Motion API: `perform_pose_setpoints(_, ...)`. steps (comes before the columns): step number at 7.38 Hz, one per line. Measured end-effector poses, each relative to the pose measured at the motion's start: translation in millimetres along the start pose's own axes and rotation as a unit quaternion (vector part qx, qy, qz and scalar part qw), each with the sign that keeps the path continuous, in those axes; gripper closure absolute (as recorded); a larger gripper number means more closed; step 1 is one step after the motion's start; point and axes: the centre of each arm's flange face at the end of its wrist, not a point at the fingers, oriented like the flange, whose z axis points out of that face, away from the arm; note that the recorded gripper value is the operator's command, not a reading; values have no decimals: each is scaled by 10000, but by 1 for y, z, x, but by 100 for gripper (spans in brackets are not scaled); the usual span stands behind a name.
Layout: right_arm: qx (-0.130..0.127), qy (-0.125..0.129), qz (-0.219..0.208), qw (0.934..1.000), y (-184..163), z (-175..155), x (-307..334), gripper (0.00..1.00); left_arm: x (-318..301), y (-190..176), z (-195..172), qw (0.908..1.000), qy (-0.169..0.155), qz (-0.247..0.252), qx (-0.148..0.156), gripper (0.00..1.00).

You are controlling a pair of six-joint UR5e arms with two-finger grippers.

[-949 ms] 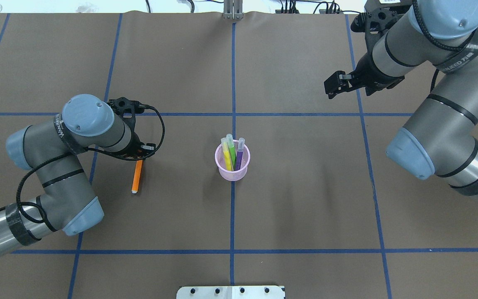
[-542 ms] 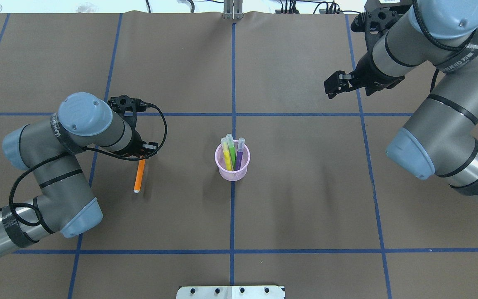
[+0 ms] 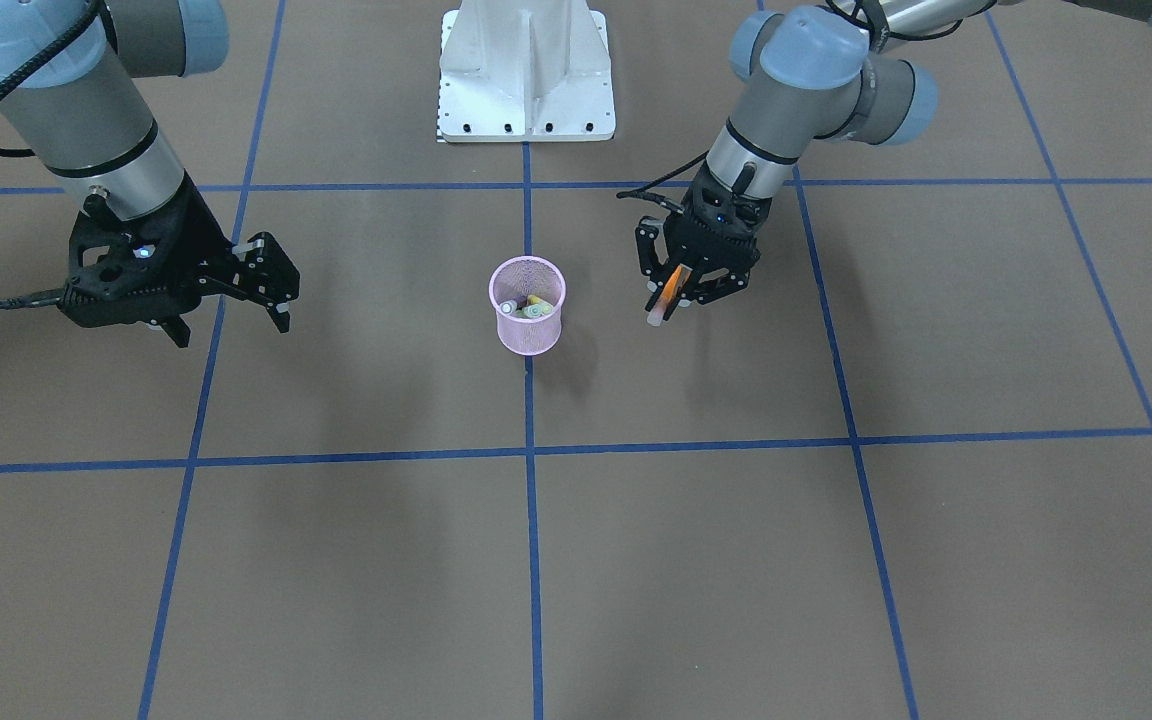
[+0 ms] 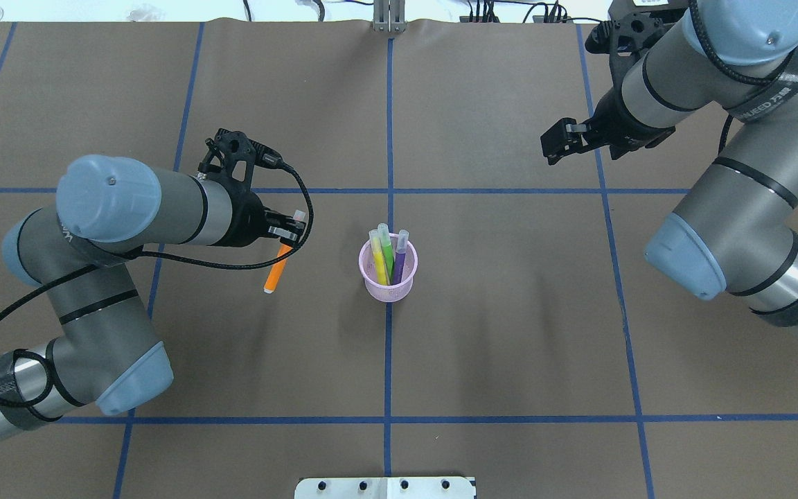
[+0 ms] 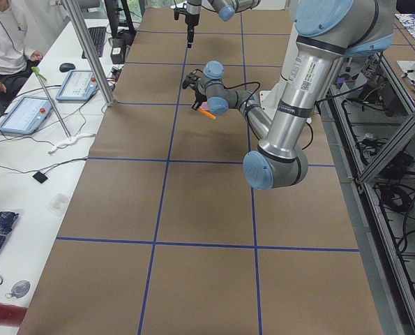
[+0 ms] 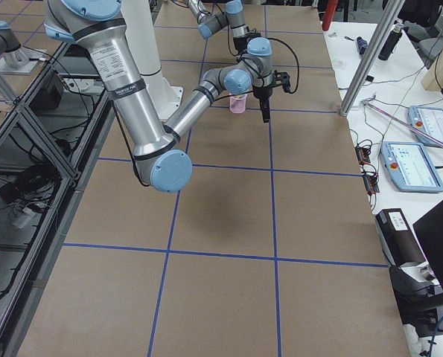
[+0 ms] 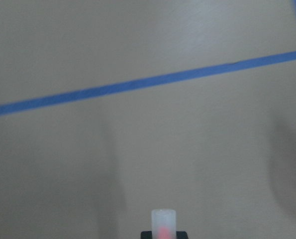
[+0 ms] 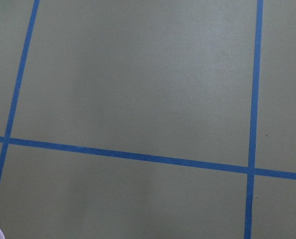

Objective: Collect pens into pen holder
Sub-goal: 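Lift the orange marker with the left gripper and carry it over the cup, then lower the orange marker into the purple cup and open the left gripper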

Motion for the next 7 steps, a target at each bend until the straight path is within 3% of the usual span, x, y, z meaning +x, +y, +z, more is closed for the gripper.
perform_pose_setpoints(2,6,2,4,10000,0,0,0,0,28,-6,-22,9916,842,390,897,100)
perform_pose_setpoints(4,12,-4,1,10000,-1,0,-1,0,52,-1,-31,9705,1525,622,1758,100)
perform_pose_setpoints(7,7,-6,-7,10000,-1,0,-2,0,65,6,-3,9482,1600,1008,2554,100)
